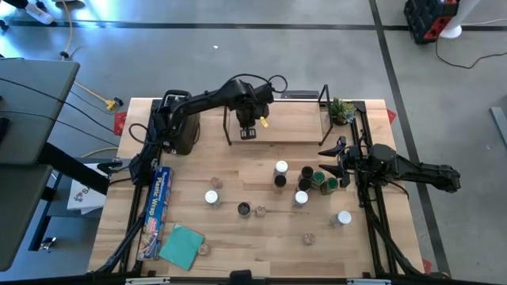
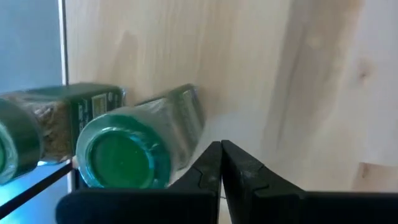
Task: Shelf spices
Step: Put the bottom left green seasoning bottle on the shelf aligned with the other green seasoning bottle
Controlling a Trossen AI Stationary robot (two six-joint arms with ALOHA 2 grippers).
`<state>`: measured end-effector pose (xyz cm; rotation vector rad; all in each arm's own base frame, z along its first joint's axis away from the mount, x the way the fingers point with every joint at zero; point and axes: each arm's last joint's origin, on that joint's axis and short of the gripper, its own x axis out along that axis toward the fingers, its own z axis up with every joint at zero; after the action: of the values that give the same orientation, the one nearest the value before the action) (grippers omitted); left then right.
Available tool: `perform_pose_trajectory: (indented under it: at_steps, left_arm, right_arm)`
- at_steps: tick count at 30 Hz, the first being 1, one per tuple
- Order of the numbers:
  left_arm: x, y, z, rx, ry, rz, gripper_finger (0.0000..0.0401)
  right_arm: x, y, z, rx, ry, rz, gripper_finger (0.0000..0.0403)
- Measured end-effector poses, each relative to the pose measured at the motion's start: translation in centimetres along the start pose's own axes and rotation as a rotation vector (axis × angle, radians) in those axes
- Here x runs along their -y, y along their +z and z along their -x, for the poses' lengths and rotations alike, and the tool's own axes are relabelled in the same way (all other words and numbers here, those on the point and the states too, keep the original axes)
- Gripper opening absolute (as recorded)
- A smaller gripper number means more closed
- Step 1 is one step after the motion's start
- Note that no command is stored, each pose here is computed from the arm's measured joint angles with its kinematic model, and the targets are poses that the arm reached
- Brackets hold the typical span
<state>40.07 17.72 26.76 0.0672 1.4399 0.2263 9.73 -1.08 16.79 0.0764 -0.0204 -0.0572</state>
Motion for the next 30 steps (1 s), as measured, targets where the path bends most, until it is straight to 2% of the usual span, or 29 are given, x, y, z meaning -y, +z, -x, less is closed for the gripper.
perform_pose_trajectory:
  at_steps: [5, 20, 30]
  left_arm:
    - [-0.5, 0.1, -0.5, -0.003, 0.09, -0.019, 0.0007]
    - [-1.4, -0.3, -0.6, -0.047, 0.154, -0.054, 0.0001]
    - [-1.5, -0.5, -0.4, -0.073, 0.208, -0.019, 0.0001]
  right_arm:
    - [0.0, 0.0, 0.0, 0.0, 0.0, 0.0, 0.0224]
    - [0.0, 0.0, 0.0, 0.0, 0.0, 0.0, 0.0224]
    - [0.0, 0.0, 0.0, 0.0, 0.0, 0.0, 0.0224]
